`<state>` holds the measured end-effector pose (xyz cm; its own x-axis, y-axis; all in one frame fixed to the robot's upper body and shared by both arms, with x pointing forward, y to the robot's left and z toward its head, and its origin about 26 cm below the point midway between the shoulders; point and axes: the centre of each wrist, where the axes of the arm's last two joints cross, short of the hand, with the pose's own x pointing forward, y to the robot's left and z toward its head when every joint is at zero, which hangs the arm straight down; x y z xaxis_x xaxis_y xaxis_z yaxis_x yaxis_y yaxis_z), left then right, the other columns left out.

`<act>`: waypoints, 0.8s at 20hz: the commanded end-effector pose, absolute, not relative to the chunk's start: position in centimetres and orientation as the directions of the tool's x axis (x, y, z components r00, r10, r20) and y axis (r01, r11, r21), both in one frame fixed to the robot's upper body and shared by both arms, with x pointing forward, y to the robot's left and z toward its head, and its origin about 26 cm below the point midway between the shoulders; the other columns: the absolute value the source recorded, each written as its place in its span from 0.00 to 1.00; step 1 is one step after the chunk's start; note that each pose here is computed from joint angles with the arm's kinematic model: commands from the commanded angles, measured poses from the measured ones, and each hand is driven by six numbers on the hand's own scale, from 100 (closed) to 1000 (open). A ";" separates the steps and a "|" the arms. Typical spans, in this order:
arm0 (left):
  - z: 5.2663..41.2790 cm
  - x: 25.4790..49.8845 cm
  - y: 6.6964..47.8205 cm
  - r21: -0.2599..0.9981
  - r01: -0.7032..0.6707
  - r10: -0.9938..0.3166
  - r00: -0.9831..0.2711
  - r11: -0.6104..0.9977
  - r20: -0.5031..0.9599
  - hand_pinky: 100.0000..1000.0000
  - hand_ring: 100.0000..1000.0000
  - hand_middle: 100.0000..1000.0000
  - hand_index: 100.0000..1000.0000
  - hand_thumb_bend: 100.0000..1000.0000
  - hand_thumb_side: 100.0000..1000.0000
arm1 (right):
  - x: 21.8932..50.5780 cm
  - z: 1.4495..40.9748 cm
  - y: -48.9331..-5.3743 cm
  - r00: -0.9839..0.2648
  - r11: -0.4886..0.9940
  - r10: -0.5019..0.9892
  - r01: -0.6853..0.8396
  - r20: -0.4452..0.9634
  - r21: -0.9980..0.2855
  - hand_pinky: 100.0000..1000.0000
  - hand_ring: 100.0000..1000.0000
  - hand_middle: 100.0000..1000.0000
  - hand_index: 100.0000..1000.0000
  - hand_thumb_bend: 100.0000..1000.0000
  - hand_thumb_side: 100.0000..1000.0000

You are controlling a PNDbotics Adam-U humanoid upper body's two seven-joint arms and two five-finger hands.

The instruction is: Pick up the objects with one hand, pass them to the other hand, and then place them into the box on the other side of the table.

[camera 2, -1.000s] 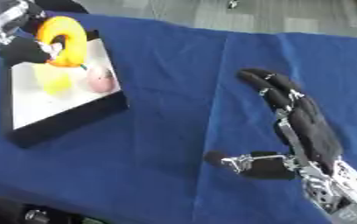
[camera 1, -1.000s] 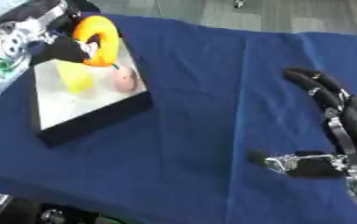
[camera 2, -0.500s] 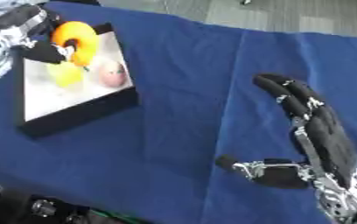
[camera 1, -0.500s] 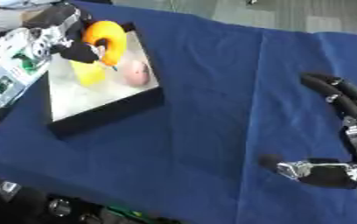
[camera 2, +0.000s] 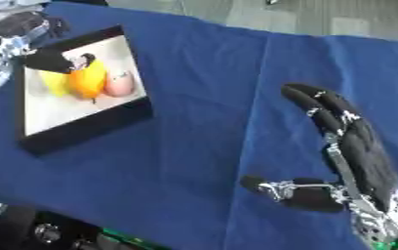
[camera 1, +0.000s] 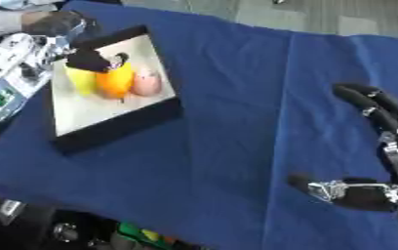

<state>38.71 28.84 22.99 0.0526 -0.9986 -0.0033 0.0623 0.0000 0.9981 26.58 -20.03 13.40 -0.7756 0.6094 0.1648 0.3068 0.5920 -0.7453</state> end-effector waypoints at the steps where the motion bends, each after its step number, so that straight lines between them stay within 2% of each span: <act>1: 24.8 38.4 29.3 0.999 0.027 -0.996 0.075 -0.043 -0.045 0.90 0.80 0.71 0.87 0.35 0.66 | 26.7 14.0 -20.4 -0.777 0.590 0.614 0.331 0.142 -0.736 0.82 0.78 0.79 0.89 0.74 0.43; 5: 25.3 38.1 29.0 0.999 0.020 -0.997 0.068 -0.033 -0.034 0.90 0.79 0.71 0.87 0.29 0.60 | 26.7 14.0 -20.5 -0.779 0.594 0.611 0.330 0.144 -0.734 0.82 0.78 0.79 0.89 0.74 0.43; 7: 25.7 37.8 28.8 1.000 0.010 -0.998 0.059 -0.010 -0.011 0.89 0.78 0.70 0.86 0.13 0.49 | 26.7 14.0 -20.5 -0.779 0.598 0.610 0.330 0.147 -0.730 0.82 0.78 0.79 0.89 0.73 0.43; 8: 26.1 37.5 28.6 1.000 -0.004 -0.999 0.048 0.012 0.012 0.90 0.78 0.71 0.84 0.00 0.36 | 26.7 14.0 -20.5 -0.778 0.601 0.610 0.331 0.150 -0.727 0.82 0.78 0.79 0.89 0.73 0.43; 9: 26.7 36.9 28.3 0.998 -0.026 -0.999 0.023 0.049 0.049 0.91 0.78 0.74 0.81 0.00 0.32 | 26.7 14.1 -20.6 -0.777 0.605 0.611 0.334 0.153 -0.723 0.82 0.78 0.79 0.89 0.73 0.43; 10: 27.4 36.1 27.9 0.993 -0.053 -0.995 -0.016 0.103 0.102 0.90 0.75 0.74 0.78 0.00 0.35 | 26.8 14.1 -20.7 -0.775 0.611 0.613 0.339 0.157 -0.715 0.81 0.78 0.79 0.89 0.73 0.42; 12: 28.7 34.3 27.5 0.962 -0.118 -0.968 -0.086 0.245 0.236 0.85 0.66 0.69 0.79 0.00 0.52 | 26.9 14.3 -21.1 -0.767 0.626 0.620 0.354 0.167 -0.695 0.81 0.78 0.79 0.89 0.71 0.42; 13: 29.2 33.4 27.3 0.935 -0.141 -0.943 -0.126 0.326 0.310 0.83 0.64 0.68 0.80 0.00 0.59 | 27.0 14.5 -21.4 -0.762 0.634 0.624 0.364 0.173 -0.682 0.81 0.78 0.79 0.89 0.66 0.39; 14: 29.5 32.6 27.1 0.901 -0.154 -0.910 -0.168 0.405 0.380 0.82 0.64 0.68 0.82 0.00 0.60 | 27.1 14.6 -21.7 -0.757 0.644 0.628 0.374 0.182 -0.667 0.81 0.78 0.79 0.89 0.61 0.36; 15: 29.6 31.9 27.0 0.865 -0.157 -0.871 -0.213 0.477 0.442 0.83 0.65 0.70 0.84 0.00 0.58 | 27.2 14.8 -22.1 -0.752 0.655 0.630 0.383 0.191 -0.652 0.81 0.78 0.79 0.89 0.50 0.33; 16: 29.7 31.2 27.0 0.825 -0.149 -0.826 -0.265 0.545 0.497 0.83 0.66 0.71 0.85 0.00 0.56 | 27.3 15.0 -22.5 -0.747 0.667 0.633 0.394 0.202 -0.632 0.81 0.78 0.79 0.89 0.45 0.31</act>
